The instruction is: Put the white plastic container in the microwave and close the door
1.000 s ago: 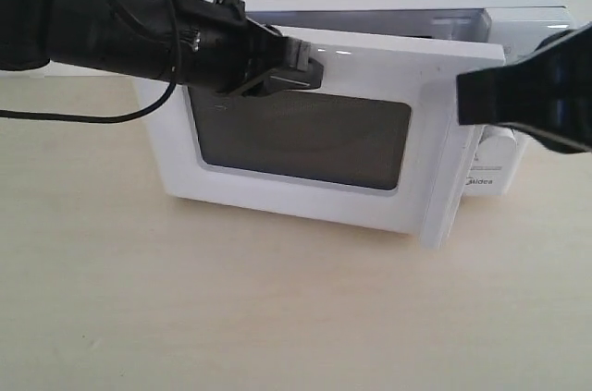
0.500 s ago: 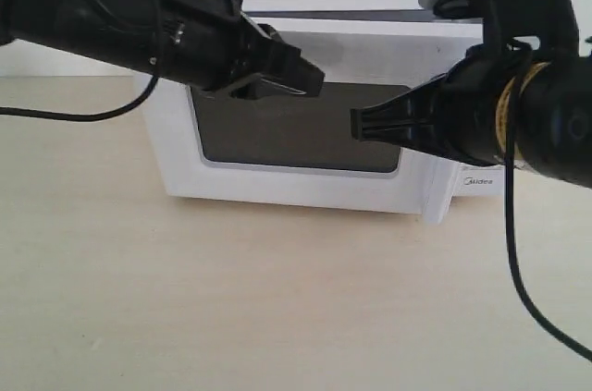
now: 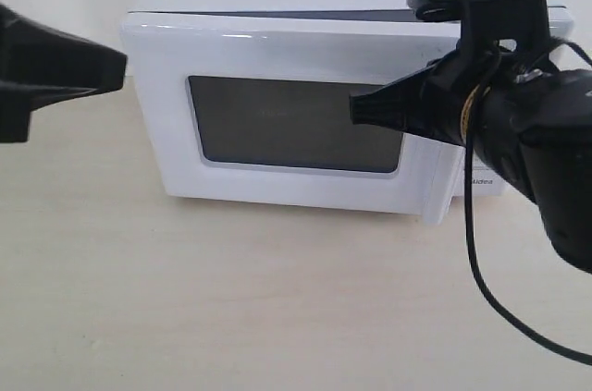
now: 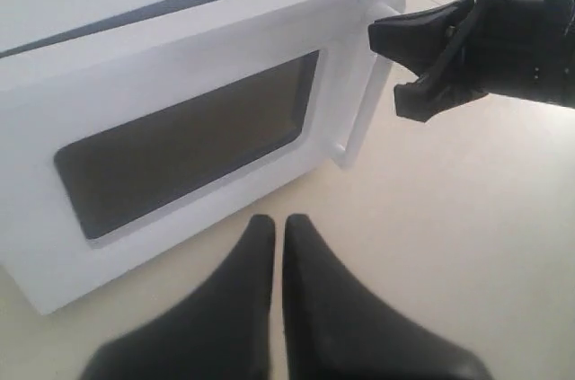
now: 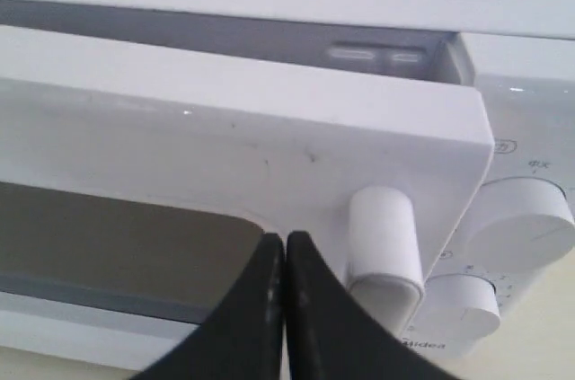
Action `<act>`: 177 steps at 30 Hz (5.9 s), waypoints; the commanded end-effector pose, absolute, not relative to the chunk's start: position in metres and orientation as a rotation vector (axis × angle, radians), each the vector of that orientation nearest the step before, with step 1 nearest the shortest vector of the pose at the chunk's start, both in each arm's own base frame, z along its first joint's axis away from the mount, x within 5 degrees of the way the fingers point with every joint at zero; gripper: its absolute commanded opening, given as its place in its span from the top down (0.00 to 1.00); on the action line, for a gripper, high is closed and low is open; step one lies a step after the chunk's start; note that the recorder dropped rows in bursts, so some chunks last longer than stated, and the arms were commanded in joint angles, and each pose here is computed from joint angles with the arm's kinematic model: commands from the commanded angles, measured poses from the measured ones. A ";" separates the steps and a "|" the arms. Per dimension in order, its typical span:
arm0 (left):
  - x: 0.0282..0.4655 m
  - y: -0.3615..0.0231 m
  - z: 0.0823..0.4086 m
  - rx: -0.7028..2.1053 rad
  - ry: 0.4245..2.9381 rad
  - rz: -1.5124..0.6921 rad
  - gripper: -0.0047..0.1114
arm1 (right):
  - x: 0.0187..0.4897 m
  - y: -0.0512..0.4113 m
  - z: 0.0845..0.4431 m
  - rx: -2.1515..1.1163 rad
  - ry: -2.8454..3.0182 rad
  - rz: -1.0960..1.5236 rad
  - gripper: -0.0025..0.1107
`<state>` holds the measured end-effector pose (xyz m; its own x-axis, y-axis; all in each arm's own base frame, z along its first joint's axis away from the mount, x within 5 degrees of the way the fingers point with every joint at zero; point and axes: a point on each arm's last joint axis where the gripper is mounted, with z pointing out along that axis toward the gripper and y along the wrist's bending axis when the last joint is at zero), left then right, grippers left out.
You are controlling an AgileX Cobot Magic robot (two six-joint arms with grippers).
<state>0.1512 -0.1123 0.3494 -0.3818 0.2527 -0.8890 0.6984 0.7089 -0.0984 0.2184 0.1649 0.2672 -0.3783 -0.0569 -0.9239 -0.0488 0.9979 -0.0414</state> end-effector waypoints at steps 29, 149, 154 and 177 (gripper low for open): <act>0.033 -0.001 0.334 0.235 1.992 -0.260 0.92 | 0.267 0.154 0.249 -0.008 1.938 -0.021 0.98; 0.028 0.010 0.332 0.228 1.995 -0.144 0.92 | 0.088 0.008 0.278 -0.111 1.586 0.031 0.98; 0.028 0.010 0.332 0.228 1.995 -0.144 0.92 | 0.088 0.008 0.278 -0.121 1.586 0.029 0.98; 0.028 0.010 0.332 0.228 1.995 -0.144 0.92 | 0.087 0.008 0.272 -0.146 1.648 0.006 0.98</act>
<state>0.0290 0.0092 0.3324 -0.4123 0.1042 -0.9051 0.2303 0.9731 0.0072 0.0880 0.0086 0.2746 -0.0599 -0.0939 -0.9938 -0.1028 0.9908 -0.0874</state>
